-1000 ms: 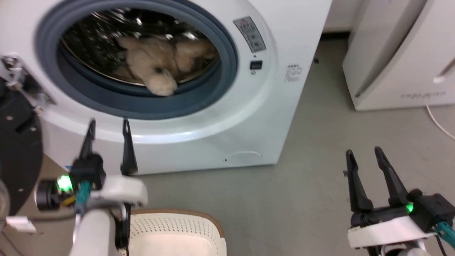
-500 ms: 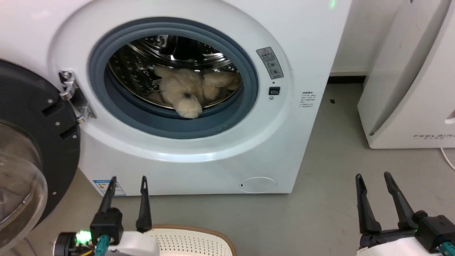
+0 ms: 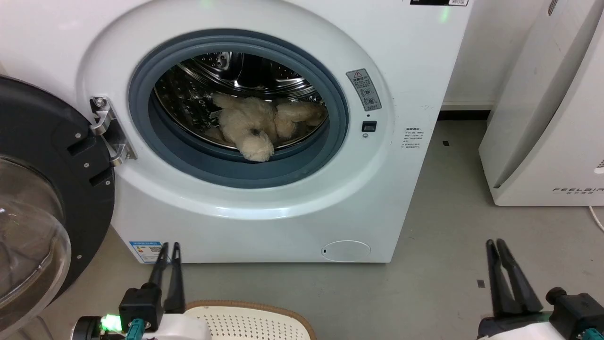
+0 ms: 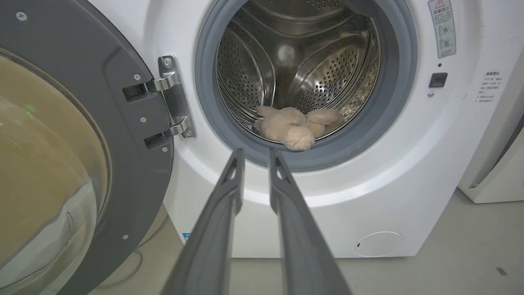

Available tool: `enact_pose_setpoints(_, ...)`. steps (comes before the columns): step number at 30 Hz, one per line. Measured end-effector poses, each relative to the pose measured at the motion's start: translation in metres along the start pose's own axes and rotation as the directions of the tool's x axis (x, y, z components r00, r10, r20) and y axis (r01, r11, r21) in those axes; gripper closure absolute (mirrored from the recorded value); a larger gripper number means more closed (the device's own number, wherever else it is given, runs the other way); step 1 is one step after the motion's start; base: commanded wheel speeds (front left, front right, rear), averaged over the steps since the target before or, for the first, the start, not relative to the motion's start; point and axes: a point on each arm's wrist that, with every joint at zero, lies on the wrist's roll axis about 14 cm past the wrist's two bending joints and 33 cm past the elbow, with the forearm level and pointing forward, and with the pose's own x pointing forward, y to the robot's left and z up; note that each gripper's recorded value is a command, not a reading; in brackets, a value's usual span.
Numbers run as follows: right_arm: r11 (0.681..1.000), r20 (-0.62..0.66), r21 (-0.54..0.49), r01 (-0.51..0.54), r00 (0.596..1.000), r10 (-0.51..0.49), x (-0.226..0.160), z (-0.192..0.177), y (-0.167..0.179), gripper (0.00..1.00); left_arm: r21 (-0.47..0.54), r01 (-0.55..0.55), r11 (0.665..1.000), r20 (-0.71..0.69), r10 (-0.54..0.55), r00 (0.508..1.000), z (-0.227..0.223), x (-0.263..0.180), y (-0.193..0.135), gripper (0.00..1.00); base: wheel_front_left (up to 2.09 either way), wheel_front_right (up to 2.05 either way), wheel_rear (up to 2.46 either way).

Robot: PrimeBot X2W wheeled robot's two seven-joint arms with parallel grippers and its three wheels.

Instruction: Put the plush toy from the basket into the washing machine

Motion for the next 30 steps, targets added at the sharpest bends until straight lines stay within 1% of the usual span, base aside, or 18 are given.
enact_pose_setpoints(30,1.0,-0.053,-0.027,-0.01,0.999,0.008,0.0003,-0.0067,0.0017,1.0,-0.007,0.014,1.0,-0.026,-0.014,1.0,0.0018,0.0024,-0.0026,1.0,0.0,0.0,0.0)
